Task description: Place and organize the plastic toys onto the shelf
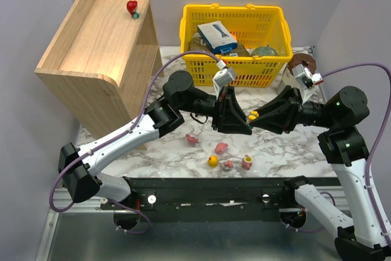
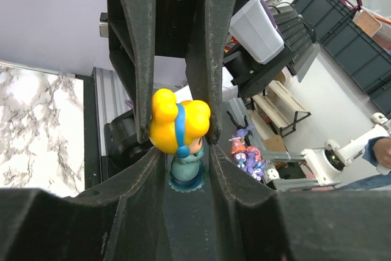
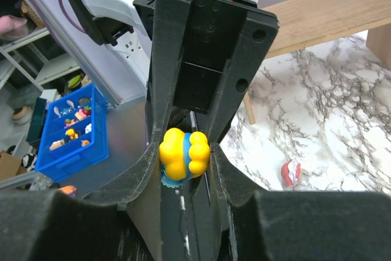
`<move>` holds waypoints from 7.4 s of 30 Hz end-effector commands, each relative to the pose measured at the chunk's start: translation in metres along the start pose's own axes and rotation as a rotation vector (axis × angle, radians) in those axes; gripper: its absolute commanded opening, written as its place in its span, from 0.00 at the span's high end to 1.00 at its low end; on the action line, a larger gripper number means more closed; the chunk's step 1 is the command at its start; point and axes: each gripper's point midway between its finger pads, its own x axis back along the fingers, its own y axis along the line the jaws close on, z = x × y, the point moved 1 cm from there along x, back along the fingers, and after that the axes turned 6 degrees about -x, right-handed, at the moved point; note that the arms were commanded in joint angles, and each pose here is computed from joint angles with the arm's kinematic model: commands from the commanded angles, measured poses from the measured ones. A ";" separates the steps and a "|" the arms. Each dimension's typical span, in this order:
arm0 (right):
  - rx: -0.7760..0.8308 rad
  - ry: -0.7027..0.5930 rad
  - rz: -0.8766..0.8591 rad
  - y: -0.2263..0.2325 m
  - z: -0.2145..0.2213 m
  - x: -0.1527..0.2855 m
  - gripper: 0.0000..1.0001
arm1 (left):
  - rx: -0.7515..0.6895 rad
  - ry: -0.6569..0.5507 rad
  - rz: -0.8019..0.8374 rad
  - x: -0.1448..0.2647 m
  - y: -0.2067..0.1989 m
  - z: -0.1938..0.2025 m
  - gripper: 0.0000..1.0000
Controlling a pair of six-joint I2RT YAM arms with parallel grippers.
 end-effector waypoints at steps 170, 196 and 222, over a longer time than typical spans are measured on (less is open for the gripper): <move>-0.828 -0.350 0.118 -0.027 -0.060 -0.014 0.88 | -0.421 -0.278 -0.450 -0.008 0.037 -0.093 0.55; -0.986 -0.378 0.194 -0.041 -0.055 -0.013 0.54 | -0.512 -0.228 -0.593 0.001 0.068 -0.087 1.00; -0.996 -0.529 0.259 -0.060 -0.069 0.004 0.14 | -0.531 -0.240 -0.725 0.031 0.057 -0.109 1.00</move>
